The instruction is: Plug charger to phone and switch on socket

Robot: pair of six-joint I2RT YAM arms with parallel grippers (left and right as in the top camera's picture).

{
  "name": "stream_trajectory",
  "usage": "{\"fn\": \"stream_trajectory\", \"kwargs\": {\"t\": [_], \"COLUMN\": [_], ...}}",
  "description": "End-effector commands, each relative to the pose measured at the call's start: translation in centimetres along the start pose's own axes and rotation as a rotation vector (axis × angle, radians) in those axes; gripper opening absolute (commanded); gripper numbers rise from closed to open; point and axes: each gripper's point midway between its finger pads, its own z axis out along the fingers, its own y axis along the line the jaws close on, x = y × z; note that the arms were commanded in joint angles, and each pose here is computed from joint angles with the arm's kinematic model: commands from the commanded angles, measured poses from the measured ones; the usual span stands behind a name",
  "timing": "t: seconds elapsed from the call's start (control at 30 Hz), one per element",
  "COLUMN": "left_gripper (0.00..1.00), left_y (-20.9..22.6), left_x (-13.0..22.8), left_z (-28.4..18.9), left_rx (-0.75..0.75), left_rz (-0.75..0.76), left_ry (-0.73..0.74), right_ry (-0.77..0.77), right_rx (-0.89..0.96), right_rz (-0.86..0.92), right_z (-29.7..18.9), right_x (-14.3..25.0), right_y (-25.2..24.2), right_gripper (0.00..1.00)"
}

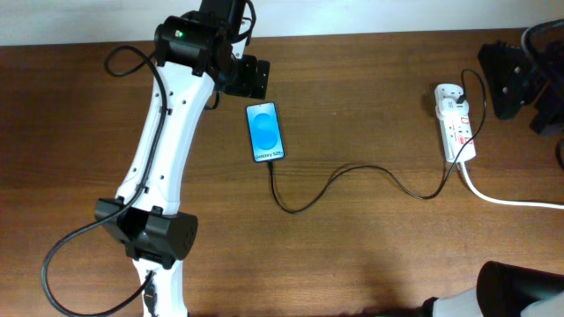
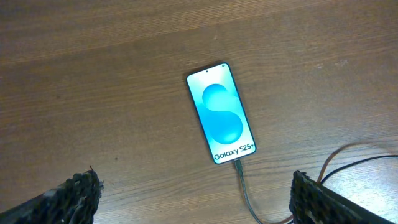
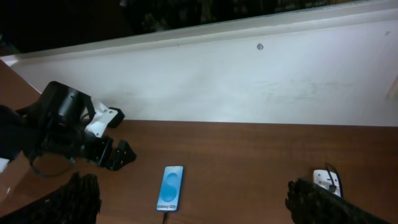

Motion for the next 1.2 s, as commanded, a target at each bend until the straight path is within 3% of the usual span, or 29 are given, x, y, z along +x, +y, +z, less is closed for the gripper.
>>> {"fn": "stream_trajectory", "kwargs": {"t": [0.0,0.13,0.2,0.33,0.57,0.67,0.93,1.03,1.17], "left_gripper": [0.99,1.0,0.99,1.0,0.99,0.99,0.99,1.0,0.99], "left_y": [-0.1,-0.1,-0.1,-0.1,-0.1,-0.1,-0.1,-0.1,-0.2], "left_x": [-0.4,-0.4,-0.4,-0.4,-0.4,-0.4,-0.4,-0.4,-0.4], "left_z": [-1.6,-1.6,-1.6,-1.6,-1.6,-1.6,-1.6,-1.6,-1.6], "left_rx": [0.012,0.012,0.012,0.012,0.012,0.012,0.012,0.012,0.013], "left_rz": [0.007,0.007,0.007,0.007,0.007,0.007,0.007,0.007,0.008], "left_ry": [-0.037,-0.037,-0.037,-0.037,-0.037,-0.037,-0.037,-0.037,-0.037], "right_ry": [0.001,0.054,-0.012,-0.042,-0.283,-0.345,-0.389,-0.305,-0.302], "right_rx": [0.015,0.153,0.19,0.216,0.184,0.167,0.19,0.195,0.189], "right_rz": [-0.08,-0.107,-0.174,-0.188,-0.274,-0.293,-0.297,-0.26,-0.213], "right_z": [-0.5,-0.7,-1.0,-2.0,5.2,6.9,9.1,10.0,10.1], "right_x": [0.2,1.6,1.8,8.7,25.1,28.9,33.5,35.8,35.9], "right_y": [0.1,-2.0,-1.7,-2.2,-5.9,-6.6,-8.5,-9.2,-9.2], "right_gripper": [0.98,0.99,0.98,0.99,0.99,0.99,0.99,0.99,0.99]}}
